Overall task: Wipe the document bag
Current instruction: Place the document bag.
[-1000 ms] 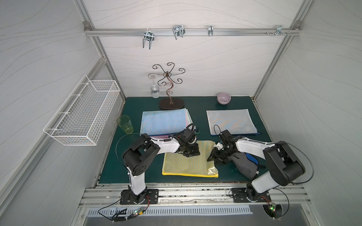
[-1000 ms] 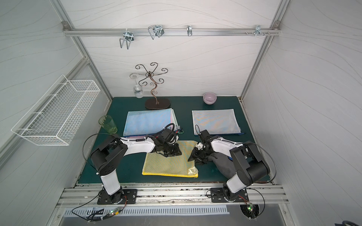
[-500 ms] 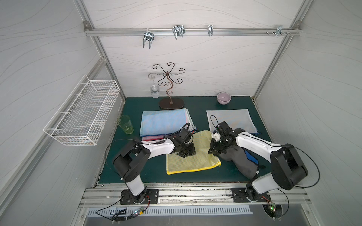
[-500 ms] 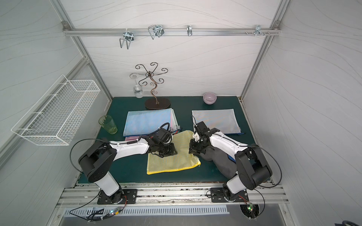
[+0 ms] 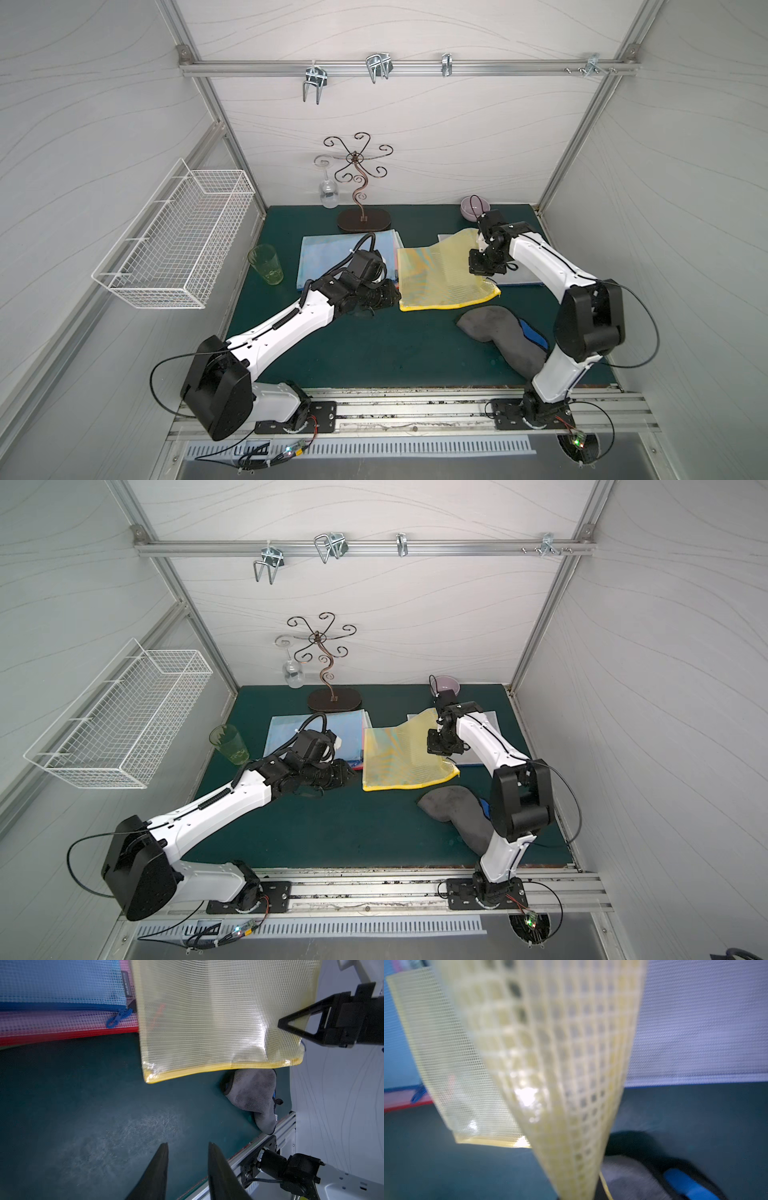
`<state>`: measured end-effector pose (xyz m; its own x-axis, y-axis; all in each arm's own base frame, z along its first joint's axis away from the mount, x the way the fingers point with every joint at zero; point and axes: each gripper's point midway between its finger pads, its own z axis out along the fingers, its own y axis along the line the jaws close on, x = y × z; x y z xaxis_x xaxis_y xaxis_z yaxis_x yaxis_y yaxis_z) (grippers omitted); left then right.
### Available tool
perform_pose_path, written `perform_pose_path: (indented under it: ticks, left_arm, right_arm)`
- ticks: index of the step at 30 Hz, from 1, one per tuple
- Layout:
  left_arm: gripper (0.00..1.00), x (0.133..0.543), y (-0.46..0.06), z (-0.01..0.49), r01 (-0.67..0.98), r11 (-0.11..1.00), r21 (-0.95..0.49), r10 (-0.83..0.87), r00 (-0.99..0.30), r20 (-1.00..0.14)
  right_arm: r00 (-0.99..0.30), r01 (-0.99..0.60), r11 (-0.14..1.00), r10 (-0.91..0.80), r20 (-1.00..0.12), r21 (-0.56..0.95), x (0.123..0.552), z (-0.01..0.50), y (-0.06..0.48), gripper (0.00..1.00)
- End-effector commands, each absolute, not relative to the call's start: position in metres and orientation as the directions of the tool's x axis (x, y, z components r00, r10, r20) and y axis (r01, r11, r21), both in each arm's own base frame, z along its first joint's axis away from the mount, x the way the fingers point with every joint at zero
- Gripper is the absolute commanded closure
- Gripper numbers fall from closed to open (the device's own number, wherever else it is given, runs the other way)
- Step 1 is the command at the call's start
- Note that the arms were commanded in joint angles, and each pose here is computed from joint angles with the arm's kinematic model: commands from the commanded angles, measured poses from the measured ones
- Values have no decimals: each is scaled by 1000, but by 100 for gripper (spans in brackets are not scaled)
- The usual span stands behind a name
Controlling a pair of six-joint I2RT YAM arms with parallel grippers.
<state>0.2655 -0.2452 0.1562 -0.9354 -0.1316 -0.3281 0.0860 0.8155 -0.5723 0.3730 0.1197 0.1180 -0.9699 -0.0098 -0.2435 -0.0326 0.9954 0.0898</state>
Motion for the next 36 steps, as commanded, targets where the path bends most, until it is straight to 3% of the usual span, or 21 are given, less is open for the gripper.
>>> perform_pose_path:
  ticks: [1, 13, 23, 36]
  left_arm:
    - [64, 262, -230, 153, 77, 842, -534, -123, -936, -330]
    - [65, 271, -200, 149, 17, 869, -495, -160, -936, -314]
    - [65, 289, -194, 142, -10, 867, -498, -180, -938, -295]
    - [65, 297, -196, 136, -13, 865, -502, -177, -943, -281]
  right_arm:
    - [-967, -74, 993, -94, -236, -92, 401, 105, 82, 100]
    - [-971, -81, 958, -139, -196, -276, 474, 79, 5, 100]
    - [-984, -56, 946, -106, -141, -319, 483, 59, -31, 100]
    - [-979, -60, 942, -121, -165, -330, 498, 55, -45, 100]
